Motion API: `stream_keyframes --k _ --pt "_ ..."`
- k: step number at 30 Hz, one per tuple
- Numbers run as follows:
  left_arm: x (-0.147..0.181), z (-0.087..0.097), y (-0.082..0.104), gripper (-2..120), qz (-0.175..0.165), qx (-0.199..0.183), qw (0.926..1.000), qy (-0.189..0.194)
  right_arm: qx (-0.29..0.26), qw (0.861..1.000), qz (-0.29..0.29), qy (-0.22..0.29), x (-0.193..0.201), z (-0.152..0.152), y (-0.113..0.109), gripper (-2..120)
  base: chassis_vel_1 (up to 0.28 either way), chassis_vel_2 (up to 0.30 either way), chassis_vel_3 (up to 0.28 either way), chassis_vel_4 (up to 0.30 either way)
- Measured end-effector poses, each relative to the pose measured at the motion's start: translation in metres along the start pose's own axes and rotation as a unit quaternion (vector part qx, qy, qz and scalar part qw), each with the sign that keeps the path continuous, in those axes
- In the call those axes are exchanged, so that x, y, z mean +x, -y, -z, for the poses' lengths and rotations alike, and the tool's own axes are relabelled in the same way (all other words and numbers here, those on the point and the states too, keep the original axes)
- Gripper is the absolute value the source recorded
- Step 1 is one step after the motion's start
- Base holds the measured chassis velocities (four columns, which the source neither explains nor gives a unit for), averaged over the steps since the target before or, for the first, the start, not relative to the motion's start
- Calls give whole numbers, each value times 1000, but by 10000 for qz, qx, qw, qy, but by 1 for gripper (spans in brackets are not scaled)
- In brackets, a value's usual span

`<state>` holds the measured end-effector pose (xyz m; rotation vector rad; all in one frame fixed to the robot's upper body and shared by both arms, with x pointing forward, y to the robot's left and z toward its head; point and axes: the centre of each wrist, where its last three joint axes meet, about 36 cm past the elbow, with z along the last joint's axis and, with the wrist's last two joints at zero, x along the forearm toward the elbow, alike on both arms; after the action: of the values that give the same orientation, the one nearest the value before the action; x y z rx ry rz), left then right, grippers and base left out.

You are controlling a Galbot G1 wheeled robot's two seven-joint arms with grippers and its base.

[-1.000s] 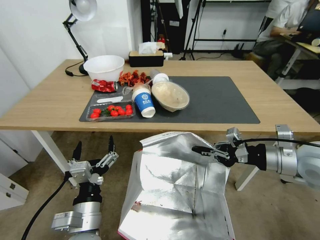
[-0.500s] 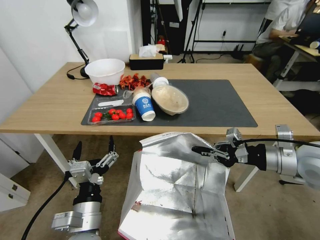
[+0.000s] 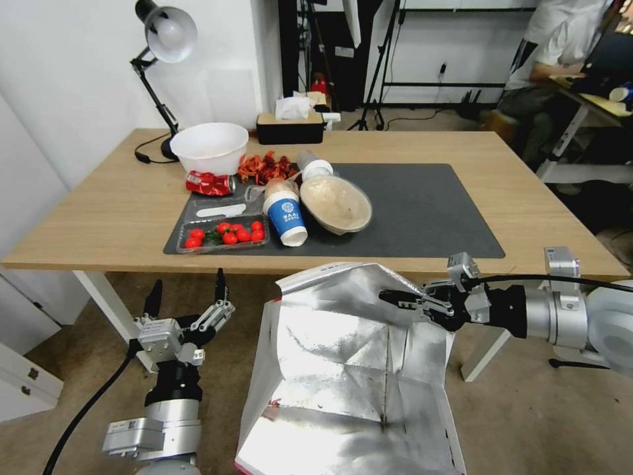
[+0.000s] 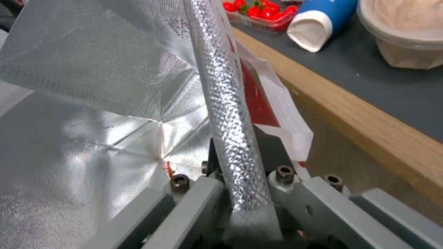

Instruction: Pick up the food delivery bag from the floor and place it on the table.

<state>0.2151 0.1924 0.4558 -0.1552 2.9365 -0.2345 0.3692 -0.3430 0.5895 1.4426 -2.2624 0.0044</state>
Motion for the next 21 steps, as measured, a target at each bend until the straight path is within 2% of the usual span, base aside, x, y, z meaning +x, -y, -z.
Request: stream_keyframes --k 21 --pt "0 -2 0 100 28 19 10000 50 9 10000 6 -11 0 0 0 0 0 0 0 0"
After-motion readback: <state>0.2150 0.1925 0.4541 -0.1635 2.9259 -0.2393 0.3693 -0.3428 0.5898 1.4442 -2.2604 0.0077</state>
